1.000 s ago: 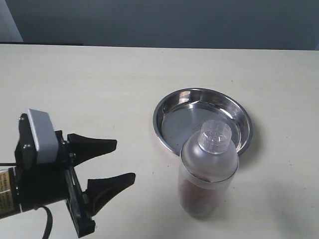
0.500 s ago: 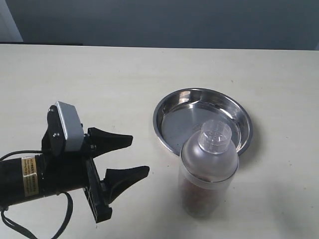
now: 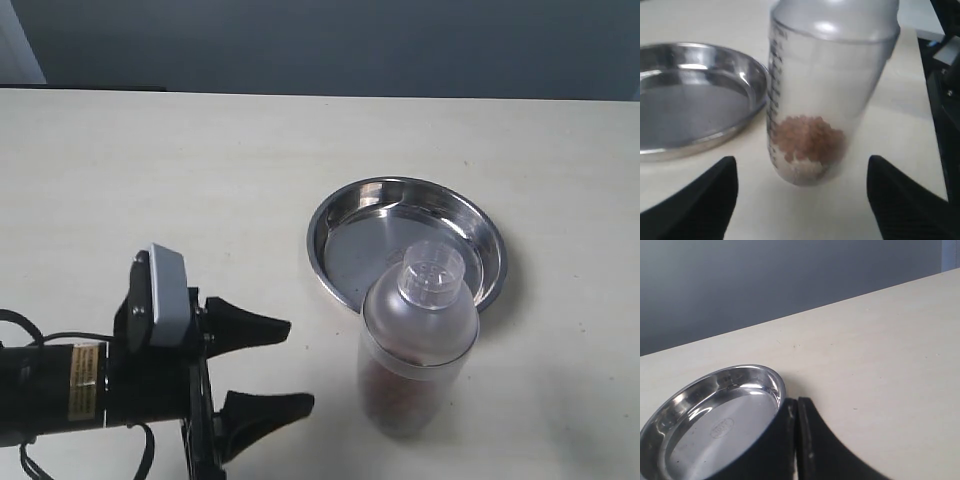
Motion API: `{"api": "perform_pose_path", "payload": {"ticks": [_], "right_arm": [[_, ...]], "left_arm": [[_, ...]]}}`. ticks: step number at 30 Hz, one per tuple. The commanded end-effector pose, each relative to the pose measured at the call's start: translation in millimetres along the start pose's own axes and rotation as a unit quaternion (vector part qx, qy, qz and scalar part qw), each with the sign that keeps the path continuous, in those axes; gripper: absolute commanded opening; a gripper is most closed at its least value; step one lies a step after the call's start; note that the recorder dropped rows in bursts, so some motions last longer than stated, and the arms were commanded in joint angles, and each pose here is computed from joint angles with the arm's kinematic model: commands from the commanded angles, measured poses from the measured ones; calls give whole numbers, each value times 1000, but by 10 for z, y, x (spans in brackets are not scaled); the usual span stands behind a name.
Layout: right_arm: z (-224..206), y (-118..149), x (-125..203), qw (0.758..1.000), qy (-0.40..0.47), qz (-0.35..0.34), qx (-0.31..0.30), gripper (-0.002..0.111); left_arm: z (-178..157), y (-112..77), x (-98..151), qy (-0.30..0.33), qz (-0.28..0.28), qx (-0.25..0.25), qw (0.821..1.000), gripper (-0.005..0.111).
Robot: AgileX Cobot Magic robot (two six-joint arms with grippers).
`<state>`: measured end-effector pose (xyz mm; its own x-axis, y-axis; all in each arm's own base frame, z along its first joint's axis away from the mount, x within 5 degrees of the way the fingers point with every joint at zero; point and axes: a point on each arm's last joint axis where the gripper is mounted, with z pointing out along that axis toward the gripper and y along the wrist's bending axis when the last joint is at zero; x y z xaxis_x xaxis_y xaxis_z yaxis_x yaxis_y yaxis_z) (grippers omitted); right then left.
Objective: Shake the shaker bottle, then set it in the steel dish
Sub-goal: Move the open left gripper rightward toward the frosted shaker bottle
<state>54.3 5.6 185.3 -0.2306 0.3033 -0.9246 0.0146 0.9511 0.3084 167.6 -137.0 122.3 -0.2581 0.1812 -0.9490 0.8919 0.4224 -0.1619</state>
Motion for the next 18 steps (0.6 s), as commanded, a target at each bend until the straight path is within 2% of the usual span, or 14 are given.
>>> {"api": "perform_pose_path", "payload": {"ticks": [1, 8, 18], "right_arm": [[-2, 1, -6, 1000, -6, -3, -2, -1], [-2, 1, -6, 1000, -6, -3, -2, -1], [-2, 1, -6, 1000, -6, -3, -2, -1]], "left_arm": [[69, 32, 166, 26, -23, 8, 999, 76], [188, 137, 155, 21, -41, 10, 999, 86], [338, 219, -5, 0, -36, 48, 998, 87]]}}
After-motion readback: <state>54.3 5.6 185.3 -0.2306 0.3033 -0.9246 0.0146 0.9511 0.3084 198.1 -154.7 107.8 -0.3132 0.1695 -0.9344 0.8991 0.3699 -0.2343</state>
